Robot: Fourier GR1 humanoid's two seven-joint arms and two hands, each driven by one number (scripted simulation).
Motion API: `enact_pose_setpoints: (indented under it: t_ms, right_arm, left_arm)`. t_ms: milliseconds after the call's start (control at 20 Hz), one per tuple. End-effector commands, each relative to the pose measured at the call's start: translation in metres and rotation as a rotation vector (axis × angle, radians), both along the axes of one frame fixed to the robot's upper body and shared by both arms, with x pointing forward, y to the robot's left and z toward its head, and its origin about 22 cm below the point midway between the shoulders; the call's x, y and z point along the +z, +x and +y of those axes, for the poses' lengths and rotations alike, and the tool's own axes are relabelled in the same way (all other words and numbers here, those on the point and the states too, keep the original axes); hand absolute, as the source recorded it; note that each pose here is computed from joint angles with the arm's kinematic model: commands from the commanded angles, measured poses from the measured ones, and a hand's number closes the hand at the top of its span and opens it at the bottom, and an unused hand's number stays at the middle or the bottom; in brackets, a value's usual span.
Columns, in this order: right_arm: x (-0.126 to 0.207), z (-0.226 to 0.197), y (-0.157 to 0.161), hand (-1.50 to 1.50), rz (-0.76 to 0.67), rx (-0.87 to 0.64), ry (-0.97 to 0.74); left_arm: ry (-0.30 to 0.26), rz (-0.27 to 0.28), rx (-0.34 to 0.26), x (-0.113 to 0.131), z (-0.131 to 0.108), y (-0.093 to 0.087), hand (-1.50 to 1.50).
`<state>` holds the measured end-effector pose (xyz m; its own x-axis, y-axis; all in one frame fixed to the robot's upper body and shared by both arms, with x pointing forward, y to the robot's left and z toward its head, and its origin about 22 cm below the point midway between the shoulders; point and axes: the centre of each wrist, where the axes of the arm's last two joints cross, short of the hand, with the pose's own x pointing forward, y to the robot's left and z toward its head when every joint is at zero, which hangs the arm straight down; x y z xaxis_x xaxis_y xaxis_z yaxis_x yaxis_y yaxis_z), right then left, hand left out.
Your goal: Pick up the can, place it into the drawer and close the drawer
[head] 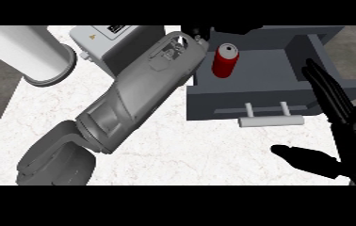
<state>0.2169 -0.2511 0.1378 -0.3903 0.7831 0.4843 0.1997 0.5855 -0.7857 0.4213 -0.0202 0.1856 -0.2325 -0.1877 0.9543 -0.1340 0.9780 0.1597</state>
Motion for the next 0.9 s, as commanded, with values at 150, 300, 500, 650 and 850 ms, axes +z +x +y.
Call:
enact_pose_setpoints:
  t_ms: [150,300,500,650,850]
  right_arm:
    - [-0.047,0.018,0.024,-1.5,0.038,-0.06,-0.221]
    - [-0.07,0.012,0.037,-1.5,0.066,-0.1,-0.276]
    - [-0.072,0.027,0.059,-1.5,0.024,-0.156,-0.201]
    - [-0.102,0.029,0.065,-1.5,0.04,-0.167,-0.203]
    - [-0.116,0.031,0.095,-1.5,0.044,-0.197,-0.235]
  left_arm:
    - [-0.021,0.016,0.005,0.006,-0.004,-0.004,-1.5]
    - [-0.023,0.022,-0.015,0.01,0.008,-0.002,-1.5]
    - [-0.004,0.018,0.001,0.026,0.021,-0.004,-1.5]
    - [-0.015,0.029,0.005,0.043,0.053,0.004,-1.5]
    - [0.002,0.033,0.013,0.028,0.072,-0.001,-1.5]
